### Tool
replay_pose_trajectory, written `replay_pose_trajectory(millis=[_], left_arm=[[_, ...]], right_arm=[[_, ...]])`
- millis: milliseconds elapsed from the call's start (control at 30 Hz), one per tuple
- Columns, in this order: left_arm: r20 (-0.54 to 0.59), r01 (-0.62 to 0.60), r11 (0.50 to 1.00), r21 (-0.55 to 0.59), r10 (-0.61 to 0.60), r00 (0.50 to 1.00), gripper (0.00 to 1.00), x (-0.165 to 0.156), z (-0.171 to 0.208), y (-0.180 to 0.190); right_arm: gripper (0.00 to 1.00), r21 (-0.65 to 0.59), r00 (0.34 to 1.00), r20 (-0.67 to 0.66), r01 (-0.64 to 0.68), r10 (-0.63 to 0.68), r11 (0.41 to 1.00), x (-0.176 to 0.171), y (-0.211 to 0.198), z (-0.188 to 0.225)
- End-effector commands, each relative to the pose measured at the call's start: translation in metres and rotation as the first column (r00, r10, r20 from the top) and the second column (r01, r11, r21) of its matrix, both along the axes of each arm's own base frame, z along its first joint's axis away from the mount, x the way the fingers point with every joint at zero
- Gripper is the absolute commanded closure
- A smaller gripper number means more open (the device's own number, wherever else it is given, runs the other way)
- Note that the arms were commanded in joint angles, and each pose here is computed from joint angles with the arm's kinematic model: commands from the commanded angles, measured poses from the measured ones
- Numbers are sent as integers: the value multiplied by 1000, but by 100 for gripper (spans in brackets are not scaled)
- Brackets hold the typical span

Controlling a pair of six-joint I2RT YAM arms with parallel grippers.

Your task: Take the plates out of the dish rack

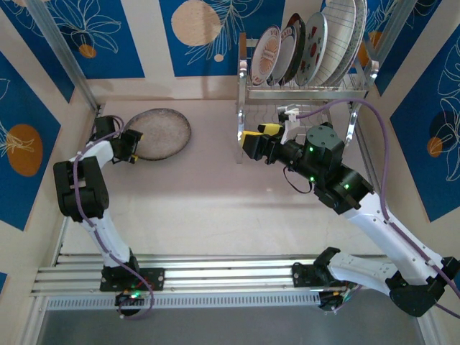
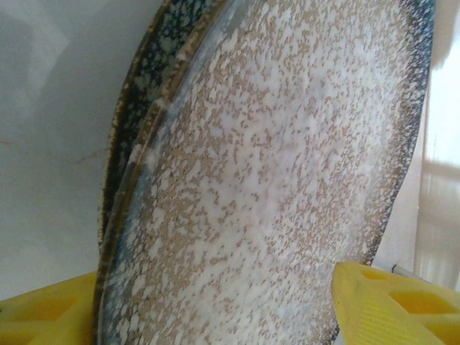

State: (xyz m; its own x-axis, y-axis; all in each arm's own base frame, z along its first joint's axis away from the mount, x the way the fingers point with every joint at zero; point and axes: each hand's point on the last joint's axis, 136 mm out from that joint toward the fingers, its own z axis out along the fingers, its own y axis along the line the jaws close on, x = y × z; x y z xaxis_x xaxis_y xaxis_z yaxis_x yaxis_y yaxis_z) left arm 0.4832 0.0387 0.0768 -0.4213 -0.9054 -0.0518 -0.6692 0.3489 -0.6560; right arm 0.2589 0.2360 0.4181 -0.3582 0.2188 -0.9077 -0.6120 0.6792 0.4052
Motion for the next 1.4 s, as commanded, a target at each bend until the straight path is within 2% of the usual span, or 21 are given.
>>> replay_pose_trajectory(millis=[0,433,1367], left_arm=[[-3,12,1000,26,-12,1000,29,5,10,7],[-59,26,999,32,-24,998,23,15,8,9],[-145,70,993,91,-56,988,21,24,0,13]], right_arm=[[30,35,1000,21,-4,3,999,-4,-4,19],[30,35,1000,5,0,0,999,-6,-5,16],[30,33,1000,-1,4,-4,999,-6,-7,16]])
